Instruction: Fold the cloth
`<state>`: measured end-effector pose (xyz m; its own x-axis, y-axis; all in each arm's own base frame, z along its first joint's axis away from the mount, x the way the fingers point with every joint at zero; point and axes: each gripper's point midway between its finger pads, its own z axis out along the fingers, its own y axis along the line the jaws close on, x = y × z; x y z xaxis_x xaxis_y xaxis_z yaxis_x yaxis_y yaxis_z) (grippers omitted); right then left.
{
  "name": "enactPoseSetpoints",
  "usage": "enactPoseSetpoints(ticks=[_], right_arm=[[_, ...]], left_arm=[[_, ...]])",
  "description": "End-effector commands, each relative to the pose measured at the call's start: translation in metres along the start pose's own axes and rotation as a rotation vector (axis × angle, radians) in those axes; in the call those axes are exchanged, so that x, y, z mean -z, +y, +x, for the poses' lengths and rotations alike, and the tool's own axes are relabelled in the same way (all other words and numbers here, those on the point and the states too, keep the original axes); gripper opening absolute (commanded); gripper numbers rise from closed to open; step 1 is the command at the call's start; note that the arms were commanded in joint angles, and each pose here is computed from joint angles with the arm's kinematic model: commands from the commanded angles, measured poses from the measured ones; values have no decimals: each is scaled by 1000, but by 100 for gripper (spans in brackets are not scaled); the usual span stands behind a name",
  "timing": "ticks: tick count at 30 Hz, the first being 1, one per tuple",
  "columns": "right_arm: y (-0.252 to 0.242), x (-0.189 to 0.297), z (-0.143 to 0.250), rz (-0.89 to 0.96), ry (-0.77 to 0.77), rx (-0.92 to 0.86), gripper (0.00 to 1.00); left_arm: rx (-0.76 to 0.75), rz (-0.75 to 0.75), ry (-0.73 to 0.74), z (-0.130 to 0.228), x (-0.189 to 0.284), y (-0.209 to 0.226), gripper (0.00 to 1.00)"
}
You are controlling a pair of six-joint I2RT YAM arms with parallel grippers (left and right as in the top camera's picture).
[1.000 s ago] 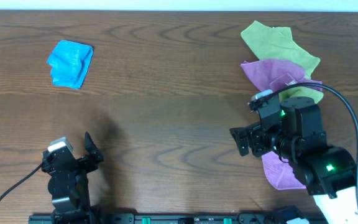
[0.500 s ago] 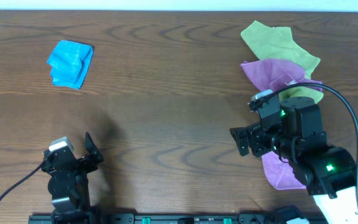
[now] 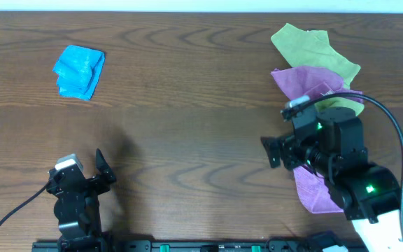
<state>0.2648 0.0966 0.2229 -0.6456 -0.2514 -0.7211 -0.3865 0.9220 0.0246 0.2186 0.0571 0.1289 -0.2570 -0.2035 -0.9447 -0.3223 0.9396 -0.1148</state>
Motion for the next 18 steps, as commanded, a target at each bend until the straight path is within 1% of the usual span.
enactPoseSetpoints(ticks=[1, 9, 13, 18], right_arm=[[-19, 2, 7, 86, -82, 29, 99], [-53, 1, 61, 234, -323, -38, 99], [-61, -7, 87, 277, -371, -56, 99], [-61, -15, 103, 286, -395, -56, 99]], left_arm=[[-19, -8, 24, 11, -4, 2, 95], [-19, -8, 24, 11, -4, 2, 96], [-19, -8, 24, 11, -4, 2, 95], [-19, -8, 24, 11, -4, 2, 95]])
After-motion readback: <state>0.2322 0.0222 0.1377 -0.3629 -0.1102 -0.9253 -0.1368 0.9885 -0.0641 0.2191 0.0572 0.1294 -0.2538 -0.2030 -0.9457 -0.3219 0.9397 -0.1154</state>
